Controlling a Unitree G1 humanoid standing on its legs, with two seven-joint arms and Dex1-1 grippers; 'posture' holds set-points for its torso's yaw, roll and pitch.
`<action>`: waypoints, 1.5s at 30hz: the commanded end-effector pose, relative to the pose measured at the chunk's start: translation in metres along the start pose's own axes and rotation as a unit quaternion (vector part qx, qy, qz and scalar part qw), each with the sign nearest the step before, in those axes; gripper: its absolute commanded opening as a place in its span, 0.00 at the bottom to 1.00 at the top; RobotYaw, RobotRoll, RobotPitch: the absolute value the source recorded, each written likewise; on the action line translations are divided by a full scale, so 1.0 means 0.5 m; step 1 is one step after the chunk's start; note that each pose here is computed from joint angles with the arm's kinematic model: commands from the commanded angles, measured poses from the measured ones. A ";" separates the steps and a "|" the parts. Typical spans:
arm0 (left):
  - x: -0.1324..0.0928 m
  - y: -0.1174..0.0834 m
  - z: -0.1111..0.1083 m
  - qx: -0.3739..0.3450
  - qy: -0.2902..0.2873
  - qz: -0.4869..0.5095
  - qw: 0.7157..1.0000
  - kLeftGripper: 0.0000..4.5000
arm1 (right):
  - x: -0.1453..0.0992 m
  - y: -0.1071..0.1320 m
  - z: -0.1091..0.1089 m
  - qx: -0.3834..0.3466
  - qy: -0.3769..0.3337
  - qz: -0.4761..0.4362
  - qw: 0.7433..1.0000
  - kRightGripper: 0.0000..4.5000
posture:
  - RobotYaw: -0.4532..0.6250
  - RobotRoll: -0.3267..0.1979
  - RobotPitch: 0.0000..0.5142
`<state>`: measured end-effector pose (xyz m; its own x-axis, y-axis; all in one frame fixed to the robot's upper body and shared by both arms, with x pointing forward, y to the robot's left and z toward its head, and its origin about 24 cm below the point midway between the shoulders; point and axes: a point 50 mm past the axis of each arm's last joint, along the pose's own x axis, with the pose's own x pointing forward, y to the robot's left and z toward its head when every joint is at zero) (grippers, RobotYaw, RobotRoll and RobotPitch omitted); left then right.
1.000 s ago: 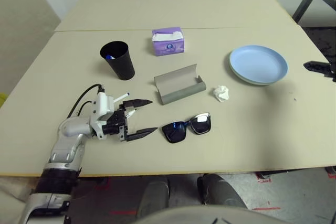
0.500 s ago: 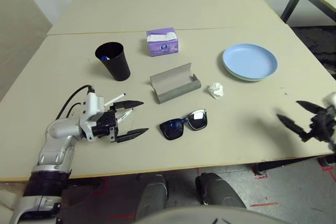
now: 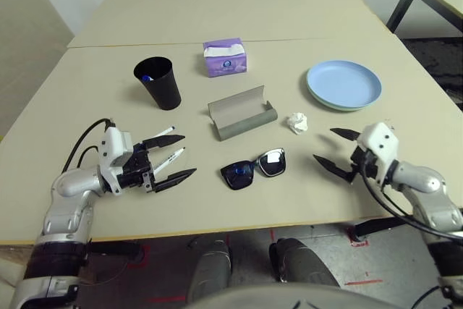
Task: Organize and tidy the items on the table.
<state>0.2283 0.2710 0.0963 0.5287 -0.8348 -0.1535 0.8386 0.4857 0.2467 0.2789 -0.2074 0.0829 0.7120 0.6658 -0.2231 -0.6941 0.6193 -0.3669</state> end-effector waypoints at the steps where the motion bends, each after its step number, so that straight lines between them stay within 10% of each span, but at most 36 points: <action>1: 0.003 -0.005 0.002 0.004 -0.001 -0.002 1.000 1.00 | 0.018 -0.014 -0.014 0.017 0.025 -0.022 0.999 1.00 | 0.40 0.62 0.22; 25: 0.018 -0.002 0.003 0.015 -0.003 -0.006 1.000 1.00 | 0.113 0.012 0.025 0.094 0.003 0.012 0.995 1.00 | 0.40 0.62 0.22; 38: 0.033 -0.009 0.003 0.012 -0.008 -0.015 1.000 1.00 | 0.113 0.020 0.026 0.106 0.001 0.028 0.994 0.06 | 0.39 0.62 0.22; 45: 0.033 -0.013 -0.004 0.008 -0.007 -0.017 1.000 1.00 | 0.080 -0.062 0.078 0.134 -0.057 -0.058 0.988 0.01 | 0.39 0.62 0.21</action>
<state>0.2338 0.2565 0.0947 0.5085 -0.8501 -0.1368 0.8461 0.4638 0.2628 0.3196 -0.1742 0.0964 0.7476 0.6455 -0.1564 -0.6627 0.7407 -0.1106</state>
